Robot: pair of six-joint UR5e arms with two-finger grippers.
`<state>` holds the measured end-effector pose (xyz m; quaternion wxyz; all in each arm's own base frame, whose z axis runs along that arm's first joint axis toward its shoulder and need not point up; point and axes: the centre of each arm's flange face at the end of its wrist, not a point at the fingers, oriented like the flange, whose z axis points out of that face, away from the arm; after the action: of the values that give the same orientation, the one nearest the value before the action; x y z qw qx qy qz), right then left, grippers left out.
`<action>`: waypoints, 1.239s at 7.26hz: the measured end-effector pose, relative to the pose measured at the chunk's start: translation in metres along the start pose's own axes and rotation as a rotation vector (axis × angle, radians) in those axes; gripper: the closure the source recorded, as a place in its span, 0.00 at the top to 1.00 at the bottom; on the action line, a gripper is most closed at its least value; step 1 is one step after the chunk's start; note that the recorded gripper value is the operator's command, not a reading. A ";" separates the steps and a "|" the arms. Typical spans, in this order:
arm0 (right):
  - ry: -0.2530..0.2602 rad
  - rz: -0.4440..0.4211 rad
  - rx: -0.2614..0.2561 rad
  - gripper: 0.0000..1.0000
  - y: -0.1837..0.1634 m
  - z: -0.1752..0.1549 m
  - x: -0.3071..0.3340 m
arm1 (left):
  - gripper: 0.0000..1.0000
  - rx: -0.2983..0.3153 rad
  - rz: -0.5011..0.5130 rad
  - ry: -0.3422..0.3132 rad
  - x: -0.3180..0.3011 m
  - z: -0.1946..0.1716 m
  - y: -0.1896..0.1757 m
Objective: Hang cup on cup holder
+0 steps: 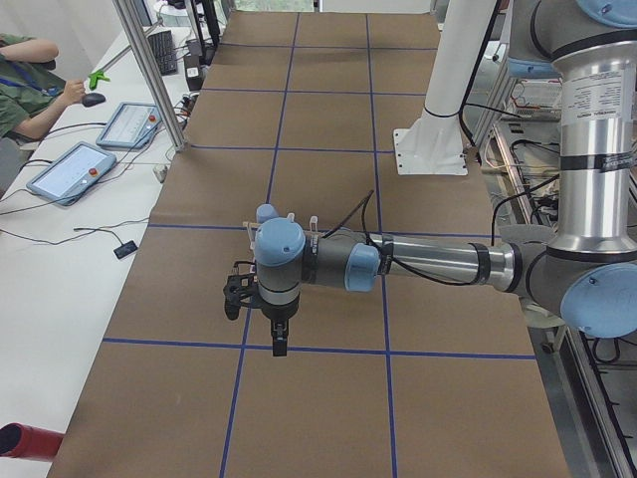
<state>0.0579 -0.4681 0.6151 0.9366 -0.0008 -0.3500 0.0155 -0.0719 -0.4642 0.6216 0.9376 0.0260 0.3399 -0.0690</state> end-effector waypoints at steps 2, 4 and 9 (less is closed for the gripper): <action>0.000 -0.001 0.002 1.00 0.000 -0.001 -0.001 | 0.99 -0.005 -0.004 -0.002 -0.002 0.003 0.000; 0.000 0.000 0.004 1.00 0.000 -0.002 -0.002 | 0.99 -0.006 -0.005 -0.002 -0.003 0.004 -0.001; -0.001 -0.003 0.009 1.00 -0.002 -0.003 -0.003 | 0.99 -0.008 -0.006 -0.003 -0.004 0.005 -0.003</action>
<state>0.0578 -0.4701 0.6103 0.9365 0.0038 -0.3502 0.0158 -0.0720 -0.4670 0.6274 0.9380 0.0210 0.3388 -0.0707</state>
